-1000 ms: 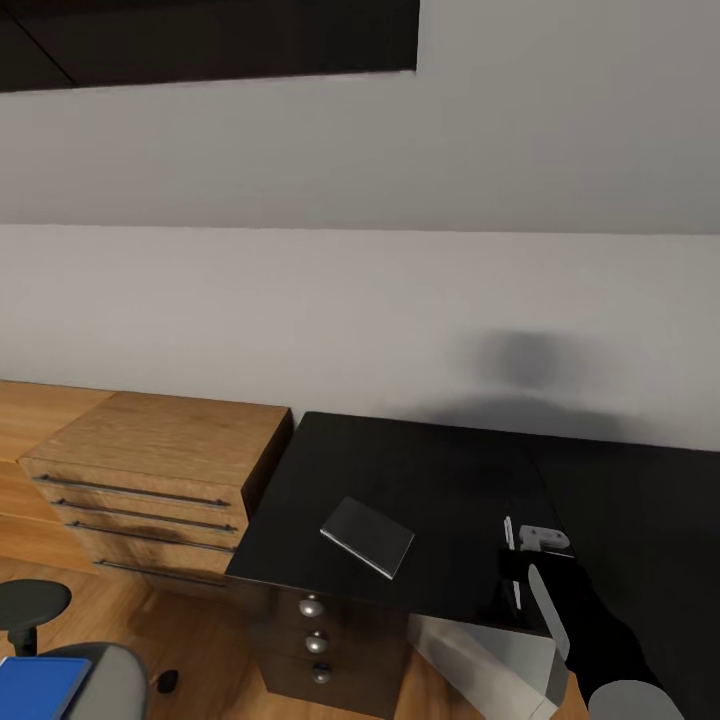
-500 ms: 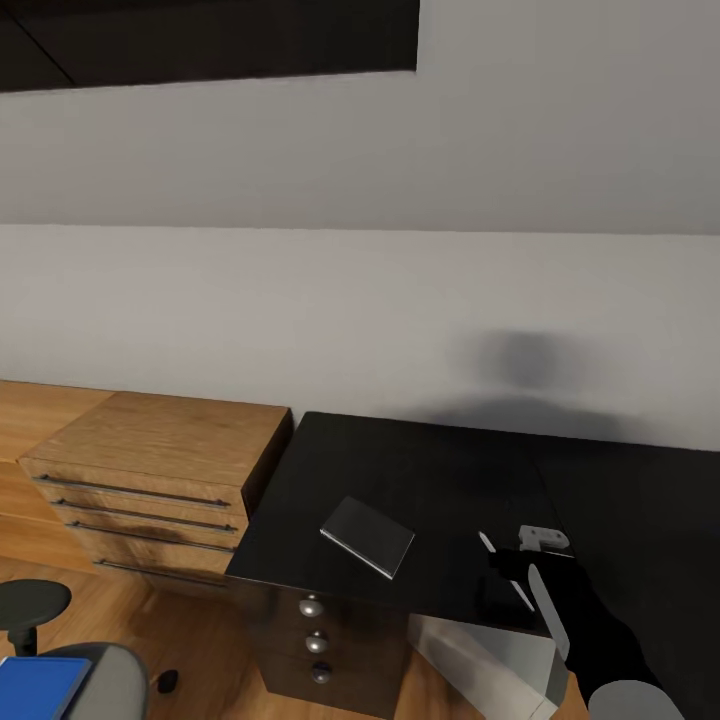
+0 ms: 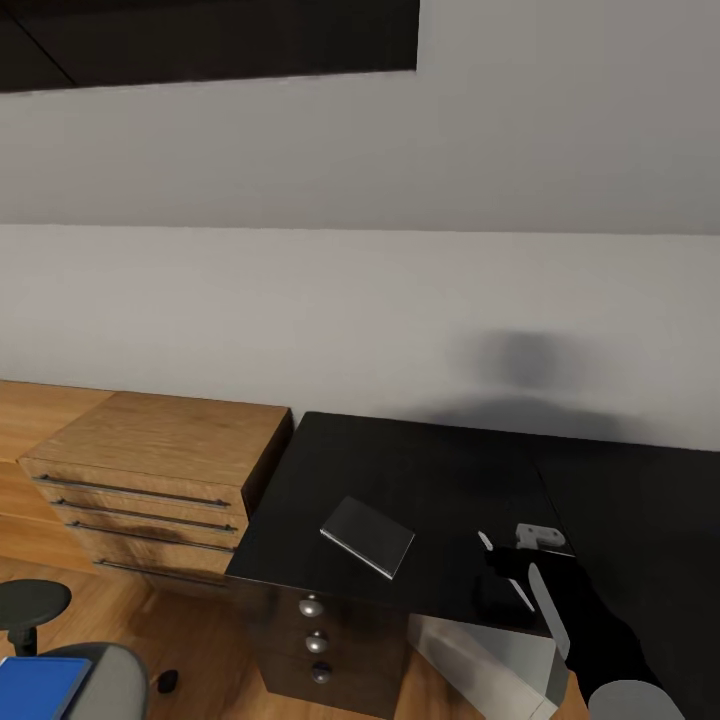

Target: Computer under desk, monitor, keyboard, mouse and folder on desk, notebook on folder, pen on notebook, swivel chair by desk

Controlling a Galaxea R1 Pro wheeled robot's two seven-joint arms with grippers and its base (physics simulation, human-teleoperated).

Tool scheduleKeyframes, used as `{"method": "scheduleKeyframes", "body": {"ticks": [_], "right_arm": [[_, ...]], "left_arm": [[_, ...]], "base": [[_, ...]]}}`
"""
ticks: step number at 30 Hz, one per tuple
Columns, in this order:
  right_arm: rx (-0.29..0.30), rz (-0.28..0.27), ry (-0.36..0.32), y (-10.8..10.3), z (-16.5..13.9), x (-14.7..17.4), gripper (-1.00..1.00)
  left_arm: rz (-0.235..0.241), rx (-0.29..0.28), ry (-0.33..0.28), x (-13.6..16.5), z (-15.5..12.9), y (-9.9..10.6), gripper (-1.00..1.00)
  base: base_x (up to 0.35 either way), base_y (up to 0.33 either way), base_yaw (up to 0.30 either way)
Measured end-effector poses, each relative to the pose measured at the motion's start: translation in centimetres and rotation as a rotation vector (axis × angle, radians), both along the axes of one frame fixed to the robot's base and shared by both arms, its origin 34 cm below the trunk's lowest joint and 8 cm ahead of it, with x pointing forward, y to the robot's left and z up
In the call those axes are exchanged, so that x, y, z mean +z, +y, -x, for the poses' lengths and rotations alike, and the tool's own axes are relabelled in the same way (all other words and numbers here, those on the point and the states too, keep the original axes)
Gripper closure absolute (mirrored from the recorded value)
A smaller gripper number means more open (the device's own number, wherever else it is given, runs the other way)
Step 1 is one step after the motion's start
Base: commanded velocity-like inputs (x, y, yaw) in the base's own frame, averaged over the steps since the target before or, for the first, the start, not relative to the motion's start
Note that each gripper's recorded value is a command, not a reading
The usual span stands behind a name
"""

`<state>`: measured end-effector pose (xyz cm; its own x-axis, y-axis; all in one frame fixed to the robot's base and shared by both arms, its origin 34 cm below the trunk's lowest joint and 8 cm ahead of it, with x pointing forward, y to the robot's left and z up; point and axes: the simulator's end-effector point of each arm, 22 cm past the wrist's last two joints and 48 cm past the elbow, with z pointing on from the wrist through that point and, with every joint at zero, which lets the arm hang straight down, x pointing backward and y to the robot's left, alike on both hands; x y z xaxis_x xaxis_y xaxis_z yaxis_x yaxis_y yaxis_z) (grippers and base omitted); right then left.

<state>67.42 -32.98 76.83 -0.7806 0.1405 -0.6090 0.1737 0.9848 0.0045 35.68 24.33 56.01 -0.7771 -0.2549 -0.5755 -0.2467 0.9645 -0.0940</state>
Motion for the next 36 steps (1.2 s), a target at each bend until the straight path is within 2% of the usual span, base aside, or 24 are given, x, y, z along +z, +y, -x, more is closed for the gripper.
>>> {"method": "scheduleKeyframes", "body": {"ticks": [11,16,19,24,36], "right_arm": [[0.003,-0.005,-0.019,0.2,-0.5,0.7,-1.00],[-0.007,-0.008,-0.113,0.2,-2.4,4.4,-1.00],[-0.009,-0.035,-0.155,1.6,-3.2,5.9,-1.00],[-0.010,-0.049,-0.171,2.5,-3.5,6.4,-1.00],[-0.010,-0.054,-0.173,2.7,-3.6,6.5,-1.00]], "left_arm": [[0.000,-0.001,0.002,0.0,0.1,0.0,-1.00],[-0.001,-0.001,0.002,0.0,0.1,0.1,-1.00],[-0.001,-0.002,0.003,0.0,0.1,0.1,-1.00],[-0.002,-0.003,0.003,0.0,0.1,0.1,-1.00],[-0.004,-0.001,0.004,-0.1,0.1,0.3,-1.00]], "base": [[0.000,0.000,0.000],[0.000,0.000,0.021],[0.000,0.000,0.111],[0.000,0.000,0.147],[0.000,0.000,0.137]]}}
